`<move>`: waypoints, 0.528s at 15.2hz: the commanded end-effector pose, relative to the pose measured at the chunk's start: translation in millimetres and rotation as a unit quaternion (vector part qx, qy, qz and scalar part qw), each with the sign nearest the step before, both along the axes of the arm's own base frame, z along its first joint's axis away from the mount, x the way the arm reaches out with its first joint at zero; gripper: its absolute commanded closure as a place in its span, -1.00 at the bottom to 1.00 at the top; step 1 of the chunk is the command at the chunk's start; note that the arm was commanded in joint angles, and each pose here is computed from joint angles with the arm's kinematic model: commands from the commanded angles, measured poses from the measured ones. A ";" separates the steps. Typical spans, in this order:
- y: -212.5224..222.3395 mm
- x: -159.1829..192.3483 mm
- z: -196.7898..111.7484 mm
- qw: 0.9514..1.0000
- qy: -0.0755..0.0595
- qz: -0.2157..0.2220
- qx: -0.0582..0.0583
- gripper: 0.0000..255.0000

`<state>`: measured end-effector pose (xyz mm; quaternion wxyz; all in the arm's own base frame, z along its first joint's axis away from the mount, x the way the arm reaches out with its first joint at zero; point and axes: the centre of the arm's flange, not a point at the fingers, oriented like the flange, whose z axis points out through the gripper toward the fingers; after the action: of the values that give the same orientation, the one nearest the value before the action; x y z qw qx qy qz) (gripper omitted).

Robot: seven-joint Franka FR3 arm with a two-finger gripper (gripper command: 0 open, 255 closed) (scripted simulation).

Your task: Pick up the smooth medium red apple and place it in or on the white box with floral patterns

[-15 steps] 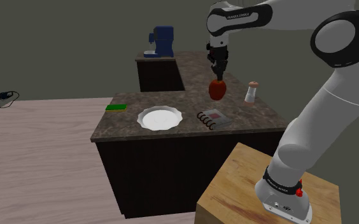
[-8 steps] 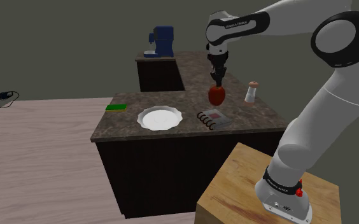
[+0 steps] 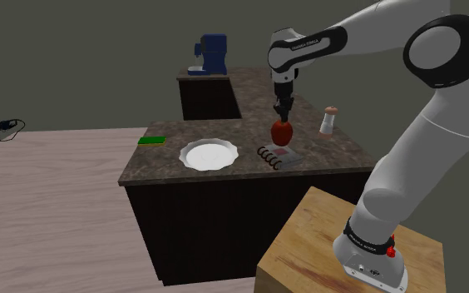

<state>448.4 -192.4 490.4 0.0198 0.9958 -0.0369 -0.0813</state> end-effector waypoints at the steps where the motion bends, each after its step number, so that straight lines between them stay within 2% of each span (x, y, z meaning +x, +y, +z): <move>1: -0.6 -0.1 -11.0 1.000 0.000 0.000 0.000 1.00; 5: -0.6 -0.1 -32.5 1.000 0.000 0.000 0.000 1.00; 8: -0.6 -0.1 -32.5 1.000 0.000 0.000 0.000 1.00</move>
<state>448.5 -193.1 458.2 0.0199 0.9958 -0.0370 -0.0811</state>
